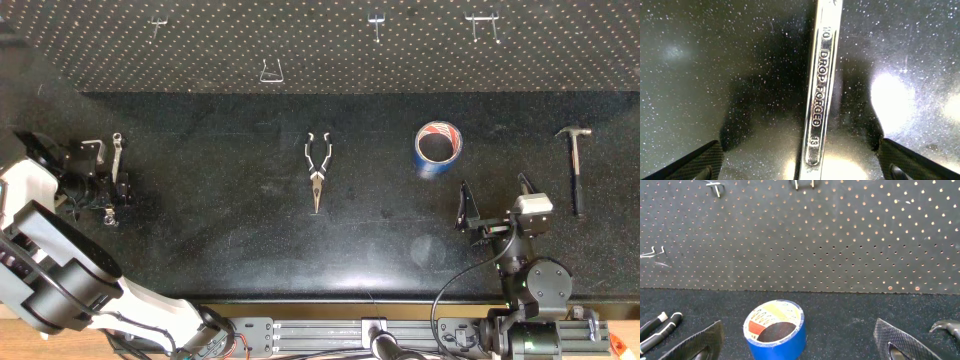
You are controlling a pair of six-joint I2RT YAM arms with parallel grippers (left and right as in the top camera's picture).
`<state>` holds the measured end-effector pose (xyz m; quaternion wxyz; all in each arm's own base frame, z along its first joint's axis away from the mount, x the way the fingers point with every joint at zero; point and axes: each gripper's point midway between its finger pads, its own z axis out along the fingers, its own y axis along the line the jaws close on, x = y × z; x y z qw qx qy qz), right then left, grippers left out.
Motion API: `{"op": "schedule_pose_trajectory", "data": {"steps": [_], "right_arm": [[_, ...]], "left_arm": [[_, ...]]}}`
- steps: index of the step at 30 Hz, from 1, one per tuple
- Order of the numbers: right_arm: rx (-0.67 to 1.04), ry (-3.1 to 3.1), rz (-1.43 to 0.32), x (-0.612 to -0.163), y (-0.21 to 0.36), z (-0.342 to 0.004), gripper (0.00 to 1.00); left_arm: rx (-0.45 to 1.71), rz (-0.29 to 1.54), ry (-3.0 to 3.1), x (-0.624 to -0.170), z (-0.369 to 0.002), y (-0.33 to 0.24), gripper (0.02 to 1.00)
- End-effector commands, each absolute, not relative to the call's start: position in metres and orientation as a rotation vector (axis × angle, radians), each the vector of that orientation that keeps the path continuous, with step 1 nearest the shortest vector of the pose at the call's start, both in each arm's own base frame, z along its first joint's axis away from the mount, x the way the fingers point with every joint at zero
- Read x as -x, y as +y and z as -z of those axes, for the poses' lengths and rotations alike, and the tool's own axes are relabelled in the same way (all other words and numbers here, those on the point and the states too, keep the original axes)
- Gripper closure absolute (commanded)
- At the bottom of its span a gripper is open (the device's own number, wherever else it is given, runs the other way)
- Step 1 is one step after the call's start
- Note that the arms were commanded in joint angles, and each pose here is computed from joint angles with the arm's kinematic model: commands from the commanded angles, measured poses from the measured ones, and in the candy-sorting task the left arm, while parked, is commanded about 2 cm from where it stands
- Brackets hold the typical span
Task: Place Tools Onto Pegboard
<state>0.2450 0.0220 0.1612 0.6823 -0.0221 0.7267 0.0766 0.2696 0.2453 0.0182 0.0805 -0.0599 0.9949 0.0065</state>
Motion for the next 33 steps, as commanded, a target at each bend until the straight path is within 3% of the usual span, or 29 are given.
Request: {"op": "schedule_pose_trajectory", "data": {"steps": [1, 6, 11, 23, 27, 33], "right_arm": [[0.054, 1.629, -0.155, -0.245, 0.02, -0.16, 0.025], [0.054, 1.629, -0.155, -0.245, 0.02, -0.16, 0.025], [0.054, 1.629, -0.155, -0.245, 0.02, -0.16, 0.025], [0.054, 1.629, -0.155, -0.245, 0.02, -0.16, 0.025], [0.054, 1.629, -0.155, -0.245, 0.02, -0.16, 0.025], [0.054, 1.629, -0.155, -0.245, 0.02, -0.16, 0.025]], "left_arm": [[0.19, -0.02, 2.983, -0.27, -0.015, 0.248, 0.314], [0.189, 0.02, 2.979, -0.27, -0.015, 0.242, 0.702], [0.189, 0.027, 2.979, -0.27, -0.015, 0.241, 0.989], [0.178, -0.038, 2.924, -0.28, -0.026, 0.25, 0.991], [0.156, -0.163, 2.806, -0.297, -0.058, 0.264, 0.989], [0.1, -0.192, 2.627, -0.309, -0.116, 0.253, 0.989]]}}
